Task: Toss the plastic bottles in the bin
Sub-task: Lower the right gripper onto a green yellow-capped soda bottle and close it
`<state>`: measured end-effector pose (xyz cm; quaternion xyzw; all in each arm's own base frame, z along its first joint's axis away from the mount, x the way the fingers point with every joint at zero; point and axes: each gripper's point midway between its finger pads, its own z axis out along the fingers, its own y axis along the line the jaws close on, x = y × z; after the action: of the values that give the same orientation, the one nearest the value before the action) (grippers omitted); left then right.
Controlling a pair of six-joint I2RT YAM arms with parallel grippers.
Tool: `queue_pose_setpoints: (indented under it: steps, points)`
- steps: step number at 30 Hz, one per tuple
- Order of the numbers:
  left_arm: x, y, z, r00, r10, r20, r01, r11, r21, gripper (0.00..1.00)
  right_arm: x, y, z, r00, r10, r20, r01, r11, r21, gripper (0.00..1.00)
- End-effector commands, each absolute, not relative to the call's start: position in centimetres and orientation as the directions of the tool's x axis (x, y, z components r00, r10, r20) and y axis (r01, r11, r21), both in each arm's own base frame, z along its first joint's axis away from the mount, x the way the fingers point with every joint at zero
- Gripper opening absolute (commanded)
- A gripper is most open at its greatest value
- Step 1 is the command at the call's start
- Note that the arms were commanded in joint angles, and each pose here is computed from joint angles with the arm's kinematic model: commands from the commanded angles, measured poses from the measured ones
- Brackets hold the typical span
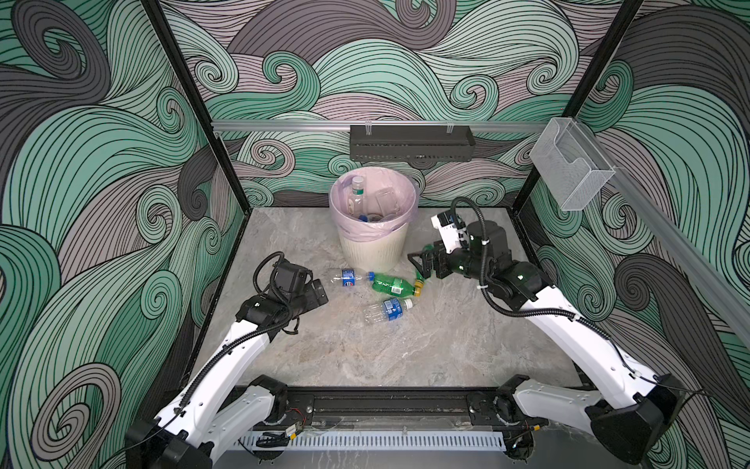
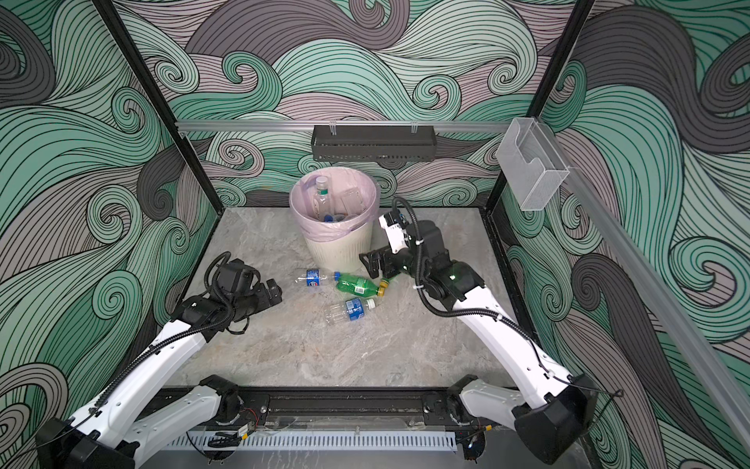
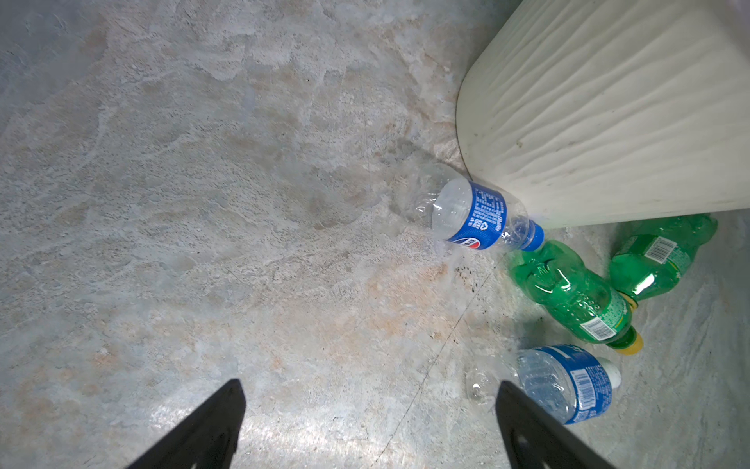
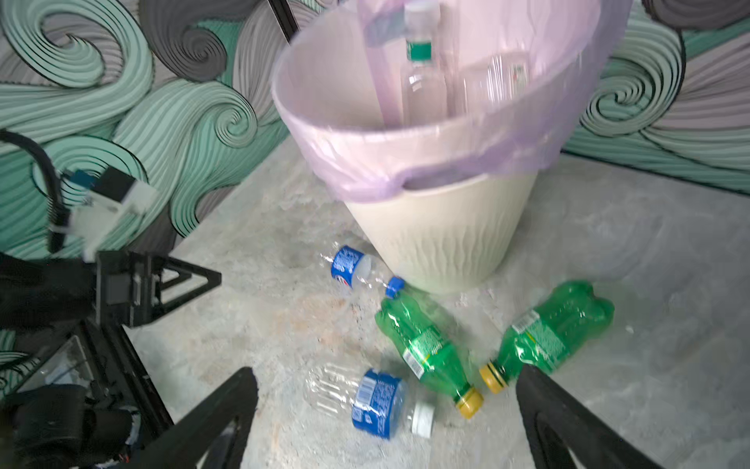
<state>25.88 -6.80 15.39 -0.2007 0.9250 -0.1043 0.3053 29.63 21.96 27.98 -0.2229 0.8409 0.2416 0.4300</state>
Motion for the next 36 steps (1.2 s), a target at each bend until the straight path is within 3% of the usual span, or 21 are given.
queue_pose_setpoints:
  steps: [1, 6, 9, 11, 16, 20, 27, 36]
  points:
    - [27.1, -7.4, 15.8, -0.709, -0.487, -0.51, -0.329, 0.868, -0.372, 0.99, 28.8, 20.2, 27.1, -0.521, -0.167, -0.837, -0.55, 0.815, 0.18, 1.0]
    - [28.3, -8.9, 15.3, -0.728, -0.492, -0.478, -0.31, 0.858, -0.41, 0.99, 27.2, 19.4, 24.4, -0.542, -0.197, -0.817, -0.557, 0.812, 0.174, 0.99]
    - [28.6, -9.4, 15.0, -0.742, -0.488, -0.46, -0.306, 0.856, -0.416, 0.98, 25.6, 20.7, 21.9, -0.562, -0.289, -0.775, -0.645, 0.74, 0.191, 0.97]
    - [28.6, -9.6, 15.0, -0.753, -0.478, -0.451, -0.295, 0.859, -0.418, 0.98, 25.9, 20.4, 20.5, -0.603, -0.298, -0.739, -0.615, 0.764, 0.194, 0.95]
    - [28.2, -9.6, 14.9, -0.764, -0.467, -0.446, -0.289, 0.865, -0.41, 0.98, 29.6, 18.2, 18.9, -0.691, -0.214, -0.69, -0.42, 0.896, 0.143, 0.91]
    - [27.7, -9.0, 15.1, -0.758, -0.459, -0.464, -0.289, 0.874, -0.391, 0.98, 32.6, 17.6, 18.2, -0.721, -0.115, -0.683, -0.308, 0.937, 0.167, 0.91]
    - [26.5, -7.9, 15.6, -0.735, -0.439, -0.517, -0.266, 0.888, -0.375, 0.99, 37.7, 16.3, 15.0, -0.783, 0.071, -0.619, -0.087, 0.971, 0.222, 0.89]
    - [25.3, -6.9, 15.7, -0.729, -0.425, -0.537, -0.27, 0.899, -0.346, 0.99, 42.1, 16.4, 10.9, -0.805, 0.167, -0.57, 0.003, 0.961, 0.278, 0.87]
